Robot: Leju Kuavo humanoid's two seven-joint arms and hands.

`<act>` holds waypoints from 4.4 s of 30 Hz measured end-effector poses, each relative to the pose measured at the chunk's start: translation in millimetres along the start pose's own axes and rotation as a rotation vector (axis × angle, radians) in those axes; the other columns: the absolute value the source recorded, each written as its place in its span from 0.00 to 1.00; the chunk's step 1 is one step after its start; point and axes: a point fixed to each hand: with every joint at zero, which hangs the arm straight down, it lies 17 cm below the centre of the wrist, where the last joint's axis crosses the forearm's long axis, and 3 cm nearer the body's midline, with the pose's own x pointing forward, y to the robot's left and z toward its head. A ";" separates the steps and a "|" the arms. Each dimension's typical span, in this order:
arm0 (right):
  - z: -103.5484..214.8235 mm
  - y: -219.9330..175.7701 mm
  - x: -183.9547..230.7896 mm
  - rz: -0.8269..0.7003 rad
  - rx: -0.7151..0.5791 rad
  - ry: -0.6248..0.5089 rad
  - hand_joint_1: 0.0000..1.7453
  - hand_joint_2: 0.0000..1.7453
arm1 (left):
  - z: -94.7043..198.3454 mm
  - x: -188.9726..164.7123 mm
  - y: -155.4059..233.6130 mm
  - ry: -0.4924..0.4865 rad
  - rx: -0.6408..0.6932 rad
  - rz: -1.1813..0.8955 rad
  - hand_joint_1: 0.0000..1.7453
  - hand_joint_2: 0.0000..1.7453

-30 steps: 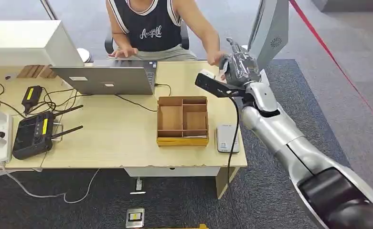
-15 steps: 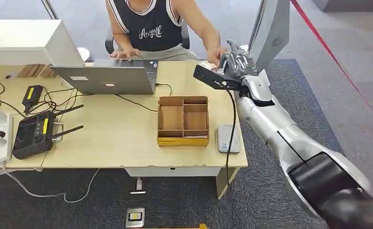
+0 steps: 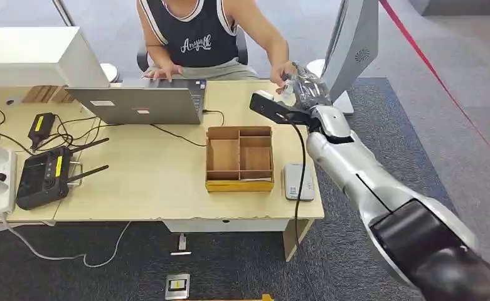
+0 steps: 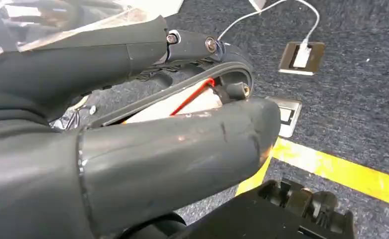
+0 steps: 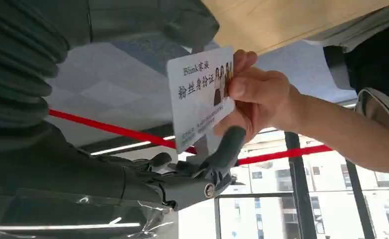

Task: Pass the card to the sensor for recognition and then transmit it.

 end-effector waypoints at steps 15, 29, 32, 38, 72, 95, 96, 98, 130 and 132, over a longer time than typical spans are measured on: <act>4.5 -1.2 8.6 -0.195 -0.008 -0.038 0.00 0.00 | 1.9 -0.5 -5.2 -0.002 -0.006 -0.008 0.00 0.00; 82.5 69.0 31.5 -0.487 0.314 -0.085 0.00 1.00 | 3.7 -10.6 -9.0 0.041 -0.004 0.034 0.00 0.00; 94.1 66.2 36.2 -0.489 0.309 -0.119 0.00 1.00 | 3.9 -11.7 -9.2 0.046 -0.002 0.043 0.00 0.00; 112.7 60.3 41.1 -0.483 0.299 -0.167 0.00 1.00 | 3.8 -13.2 -8.4 0.053 0.002 0.057 0.00 0.00; 197.4 142.2 80.6 -0.128 0.358 -0.270 0.00 1.00 | 0.0 -3.5 0.2 0.024 -0.002 -0.003 0.00 0.00; 185.5 150.9 80.7 -0.123 0.258 -0.207 0.00 1.00 | 1.0 0.5 -1.4 0.023 0.001 -0.022 0.00 0.00; 184.0 152.3 78.9 -0.121 0.256 -0.201 0.00 1.00 | 1.1 0.6 -1.6 0.024 0.001 -0.023 0.00 0.00; 181.1 152.6 78.6 -0.120 0.253 -0.198 0.00 1.00 | 1.4 0.6 -2.2 0.024 0.001 -0.025 0.00 0.00; 138.7 145.5 42.3 -0.013 0.112 -0.118 0.00 1.00 | 3.3 12.0 -6.5 0.003 -0.005 -0.047 0.00 0.00; 137.6 147.6 40.6 0.000 0.109 -0.115 0.00 1.00 | 3.4 12.7 -6.6 0.001 -0.005 -0.049 0.00 0.00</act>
